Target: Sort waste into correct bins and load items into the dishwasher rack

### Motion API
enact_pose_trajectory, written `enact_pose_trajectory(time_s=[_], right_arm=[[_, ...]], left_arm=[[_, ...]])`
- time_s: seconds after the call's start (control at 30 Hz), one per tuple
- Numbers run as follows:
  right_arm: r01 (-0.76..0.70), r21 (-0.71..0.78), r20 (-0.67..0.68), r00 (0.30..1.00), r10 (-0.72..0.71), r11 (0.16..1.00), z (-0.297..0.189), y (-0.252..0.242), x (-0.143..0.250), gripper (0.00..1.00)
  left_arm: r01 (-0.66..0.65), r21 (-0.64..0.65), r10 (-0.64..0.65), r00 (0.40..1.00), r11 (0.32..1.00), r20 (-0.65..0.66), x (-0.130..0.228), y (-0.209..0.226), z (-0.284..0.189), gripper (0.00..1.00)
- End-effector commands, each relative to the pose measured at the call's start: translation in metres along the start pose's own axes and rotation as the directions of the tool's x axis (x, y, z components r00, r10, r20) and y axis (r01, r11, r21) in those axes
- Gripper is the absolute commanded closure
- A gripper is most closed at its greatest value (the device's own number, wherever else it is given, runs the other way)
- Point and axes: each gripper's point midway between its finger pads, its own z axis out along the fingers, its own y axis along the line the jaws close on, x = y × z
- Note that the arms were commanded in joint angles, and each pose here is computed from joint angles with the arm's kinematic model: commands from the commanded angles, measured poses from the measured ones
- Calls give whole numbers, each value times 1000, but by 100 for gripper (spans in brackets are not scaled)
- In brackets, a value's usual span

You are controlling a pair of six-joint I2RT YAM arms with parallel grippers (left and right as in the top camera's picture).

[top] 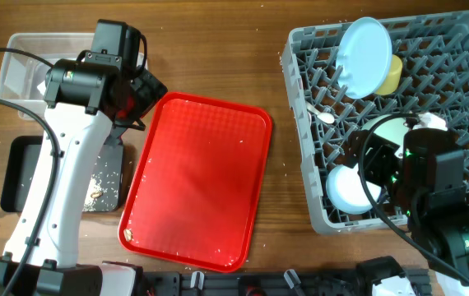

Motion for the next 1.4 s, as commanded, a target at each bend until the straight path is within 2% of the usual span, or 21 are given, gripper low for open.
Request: enact_pose_trajectory(time_s=[0.0, 0.13, 0.23, 0.4, 0.57, 0.7, 0.73, 0.83, 1.03, 1.13, 1.17, 1.2, 1.3, 1.37], right_arm=[[68, -11, 20, 998, -67, 998, -3, 1, -2, 0], [161, -50, 120, 981, -154, 986, -19, 7, -15, 0], [166, -101, 241, 961, -138, 981, -35, 4, -16, 0], [173, -190, 350, 932, -98, 967, -8, -1, 8, 0], [205, -252, 544, 839, -37, 946, 14, -6, 13, 0], [230, -285, 593, 805, -18, 931, 30, -11, 26, 0], [277, -287, 611, 790, -47, 917, 32, -7, 29, 0], [428, -257, 678, 719, -154, 866, 36, 2, 37, 0], [406, -225, 735, 668, -120, 886, 43, -10, 35, 0], [362, -174, 714, 687, -136, 916, 52, -27, 33, 0], [339, -149, 688, 710, -148, 929, 60, -37, 37, 0], [333, -119, 691, 704, -163, 935, 61, -43, 34, 0], [427, 33, 701, 635, -326, 903, 61, -52, 30, 0], [436, 44, 700, 628, -339, 899, 61, -52, 30, 0]], left_arm=[[-2, -7, 2, 1000, 1000, 17, -4, 0, 0, 0], [-2, -7, 2, 1000, 1000, 17, -4, 0, 0, 0], [-2, -7, 2, 1000, 1000, 17, -4, 0, 0, 0], [-2, -7, 2, 1000, 1000, 17, -4, 0, 0, 0], [-2, -7, 2, 1000, 1000, 17, -4, 0, 0, 0], [-2, -7, 2, 1000, 1000, 17, -4, 0, 0, 0], [-2, -7, 2, 1000, 1000, 17, -4, 0, 0, 0], [-2, -7, 2, 1000, 1000, 17, -4, 0, 0, 0], [-2, -7, 2, 1000, 1000, 17, -4, 0, 0, 0], [-2, -7, 2, 1000, 1000, 17, -4, 0, 0, 0], [-2, -7, 2, 1000, 1000, 17, -4, 0, 0, 0], [-2, -7, 2, 1000, 1000, 17, -4, 0, 0, 0], [-2, -7, 2, 1000, 1000, 17, -4, 0, 0, 0], [-2, -7, 2, 1000, 1000, 17, -4, 0, 0, 0]])
